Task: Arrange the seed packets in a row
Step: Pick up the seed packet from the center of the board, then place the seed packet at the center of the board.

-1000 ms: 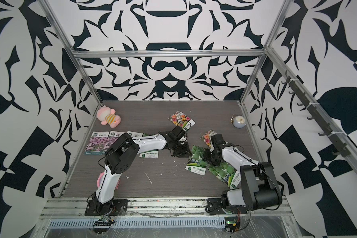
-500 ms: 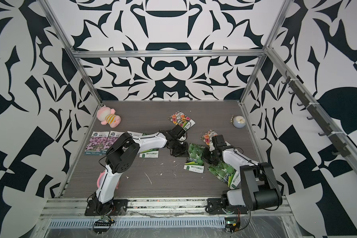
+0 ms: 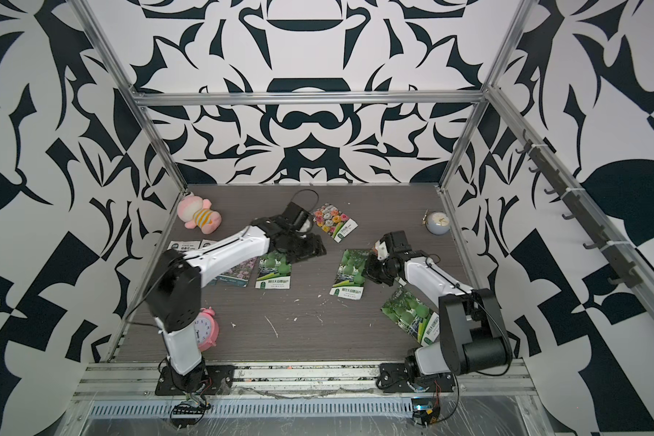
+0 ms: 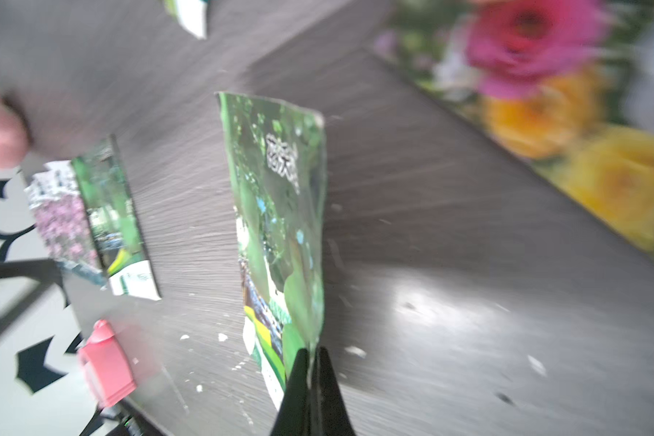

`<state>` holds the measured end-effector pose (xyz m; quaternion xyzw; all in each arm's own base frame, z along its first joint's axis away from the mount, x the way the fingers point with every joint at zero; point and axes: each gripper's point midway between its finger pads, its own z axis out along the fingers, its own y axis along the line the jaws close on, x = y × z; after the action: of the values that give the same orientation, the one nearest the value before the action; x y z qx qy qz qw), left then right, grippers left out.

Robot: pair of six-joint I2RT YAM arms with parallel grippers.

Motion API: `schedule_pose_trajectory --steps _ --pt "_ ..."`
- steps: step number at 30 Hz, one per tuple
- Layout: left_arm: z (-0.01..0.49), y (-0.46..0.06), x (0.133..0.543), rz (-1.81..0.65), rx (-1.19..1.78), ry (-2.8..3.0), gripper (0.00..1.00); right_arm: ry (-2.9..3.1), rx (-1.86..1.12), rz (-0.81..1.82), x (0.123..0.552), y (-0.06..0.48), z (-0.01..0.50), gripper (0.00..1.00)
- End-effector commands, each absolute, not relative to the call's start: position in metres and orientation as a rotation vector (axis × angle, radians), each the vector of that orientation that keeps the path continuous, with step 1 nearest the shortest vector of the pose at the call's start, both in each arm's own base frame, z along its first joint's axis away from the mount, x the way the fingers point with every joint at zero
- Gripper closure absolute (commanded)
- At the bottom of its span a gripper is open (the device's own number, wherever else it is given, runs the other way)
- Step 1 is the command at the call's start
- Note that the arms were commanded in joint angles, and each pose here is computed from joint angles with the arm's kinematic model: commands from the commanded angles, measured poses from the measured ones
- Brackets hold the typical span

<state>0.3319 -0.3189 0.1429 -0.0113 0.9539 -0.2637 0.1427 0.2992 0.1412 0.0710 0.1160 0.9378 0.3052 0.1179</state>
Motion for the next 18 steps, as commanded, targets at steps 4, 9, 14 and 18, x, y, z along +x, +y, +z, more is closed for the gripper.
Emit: schedule_pose_trajectory --steps 4,9,14,18 --pt "0.149 -0.219 0.329 -0.455 -0.198 2.707 0.22 2.632 0.008 1.258 0.33 0.223 0.118 1.0" --pt "0.154 -0.176 0.323 -0.401 -0.304 2.665 0.16 2.668 -0.114 1.276 0.343 0.258 0.115 1.0" --pt "0.151 -0.152 0.317 -0.345 -0.35 2.658 0.06 2.746 -0.116 1.282 0.348 0.271 0.097 1.0" --pt "0.148 -0.144 0.315 -0.309 -0.349 2.662 0.0 2.8 -0.111 1.291 0.348 0.275 0.084 1.0"
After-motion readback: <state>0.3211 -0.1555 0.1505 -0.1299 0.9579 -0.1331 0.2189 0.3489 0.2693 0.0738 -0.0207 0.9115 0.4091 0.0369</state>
